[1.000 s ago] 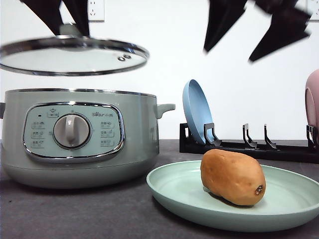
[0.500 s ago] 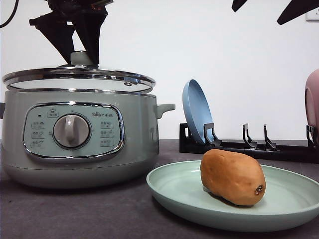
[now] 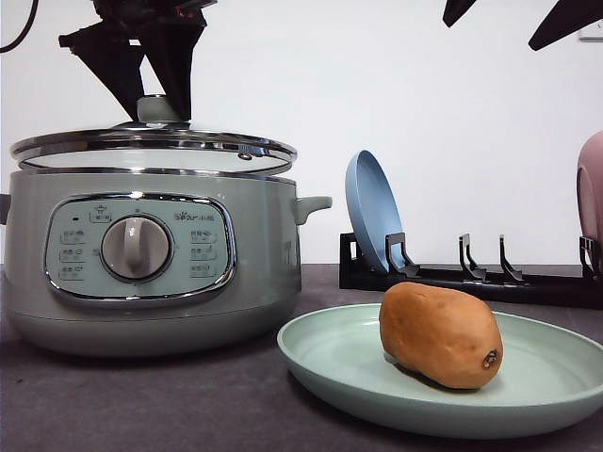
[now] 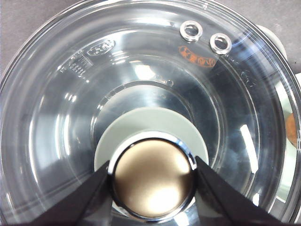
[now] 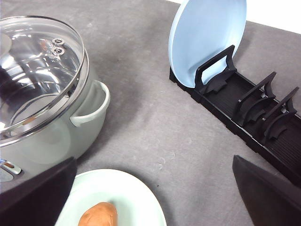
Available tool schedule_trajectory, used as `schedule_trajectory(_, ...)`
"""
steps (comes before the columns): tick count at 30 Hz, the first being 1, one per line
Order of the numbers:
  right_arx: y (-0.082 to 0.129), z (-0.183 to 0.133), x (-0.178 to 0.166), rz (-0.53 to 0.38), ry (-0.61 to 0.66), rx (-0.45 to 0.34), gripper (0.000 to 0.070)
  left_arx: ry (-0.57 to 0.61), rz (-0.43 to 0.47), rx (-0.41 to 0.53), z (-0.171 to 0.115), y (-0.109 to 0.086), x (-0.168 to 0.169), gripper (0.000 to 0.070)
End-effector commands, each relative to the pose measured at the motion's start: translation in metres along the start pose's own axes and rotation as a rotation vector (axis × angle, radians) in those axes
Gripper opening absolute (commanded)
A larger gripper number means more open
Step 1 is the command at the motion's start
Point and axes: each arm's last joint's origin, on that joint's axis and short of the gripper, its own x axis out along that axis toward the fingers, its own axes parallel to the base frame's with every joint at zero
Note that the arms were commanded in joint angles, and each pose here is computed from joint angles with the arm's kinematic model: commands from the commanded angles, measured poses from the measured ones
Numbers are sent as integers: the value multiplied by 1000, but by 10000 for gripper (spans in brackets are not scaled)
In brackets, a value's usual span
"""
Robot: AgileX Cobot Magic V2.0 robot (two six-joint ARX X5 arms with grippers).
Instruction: Transfer potato from steamer to green plate
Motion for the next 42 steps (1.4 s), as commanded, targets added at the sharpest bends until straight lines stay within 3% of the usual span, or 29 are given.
schedule_trajectory(1,1,4,0,5,-13,-11,700,-36,-9,13,6,-2,-3,1)
schedule_trajectory(20,1,4,0,5,-13,-14,700,15,-11,15,11,-2,17,1)
schedule_trajectory(31,1,4,0,5,-14,-21,700,38,53,37,9,-1,19,1)
schedule_trajectory(40,1,4,0,4,-14,-26,700,39,53,36,9,-1,19,1)
schedule_trajectory(42,1,4,0,5,-14,-26,700,39,53,30,9,-1,19,38)
